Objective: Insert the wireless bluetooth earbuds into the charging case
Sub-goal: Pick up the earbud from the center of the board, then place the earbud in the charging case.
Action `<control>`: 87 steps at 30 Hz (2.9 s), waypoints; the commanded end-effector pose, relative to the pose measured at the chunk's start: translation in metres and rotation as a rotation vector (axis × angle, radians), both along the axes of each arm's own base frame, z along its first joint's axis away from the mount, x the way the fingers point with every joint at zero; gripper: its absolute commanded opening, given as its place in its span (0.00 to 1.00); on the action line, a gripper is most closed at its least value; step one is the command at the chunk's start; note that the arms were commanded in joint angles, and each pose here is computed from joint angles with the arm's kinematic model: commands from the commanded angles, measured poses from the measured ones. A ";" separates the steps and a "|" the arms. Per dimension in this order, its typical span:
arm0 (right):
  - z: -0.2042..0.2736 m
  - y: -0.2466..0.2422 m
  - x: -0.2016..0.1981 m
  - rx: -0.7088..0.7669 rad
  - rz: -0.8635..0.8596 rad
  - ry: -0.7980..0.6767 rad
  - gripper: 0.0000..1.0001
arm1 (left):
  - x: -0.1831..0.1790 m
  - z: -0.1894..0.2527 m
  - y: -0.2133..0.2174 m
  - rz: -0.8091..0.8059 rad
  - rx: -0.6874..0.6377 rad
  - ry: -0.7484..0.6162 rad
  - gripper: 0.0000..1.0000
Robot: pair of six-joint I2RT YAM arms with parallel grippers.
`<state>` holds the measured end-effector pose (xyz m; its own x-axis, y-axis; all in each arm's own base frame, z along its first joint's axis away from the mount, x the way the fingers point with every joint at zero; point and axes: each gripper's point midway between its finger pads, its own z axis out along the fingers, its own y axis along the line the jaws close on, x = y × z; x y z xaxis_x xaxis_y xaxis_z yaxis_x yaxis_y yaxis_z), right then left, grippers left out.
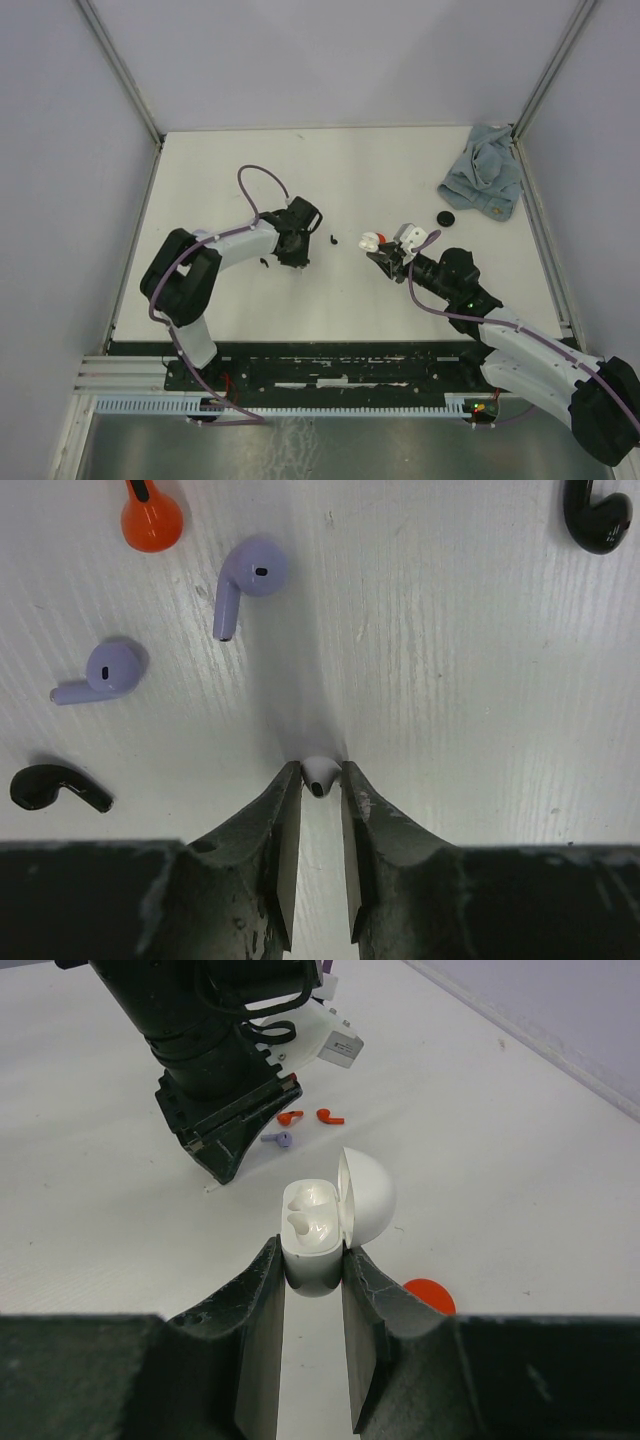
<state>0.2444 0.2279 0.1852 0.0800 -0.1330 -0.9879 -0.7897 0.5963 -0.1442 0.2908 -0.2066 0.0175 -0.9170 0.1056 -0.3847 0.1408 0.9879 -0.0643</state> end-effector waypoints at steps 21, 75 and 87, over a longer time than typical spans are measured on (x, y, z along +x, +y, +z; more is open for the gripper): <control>0.026 0.014 0.000 0.093 0.046 0.004 0.02 | 0.024 0.160 -0.066 -0.201 -0.548 -0.505 0.11; 0.128 0.041 -0.035 0.415 0.300 -0.058 0.02 | -0.067 0.291 -0.110 -0.775 -1.041 -1.101 0.07; 0.130 0.039 -0.038 0.422 0.305 -0.073 0.02 | -0.074 0.284 -0.112 -0.823 -1.017 -1.079 0.15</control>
<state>0.2151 0.2699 0.2735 0.0160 0.2288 -0.9733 -0.9218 0.3805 0.0743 0.2230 -0.3169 0.3045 -0.0863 -0.3148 -0.9452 0.9476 0.2671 -0.1754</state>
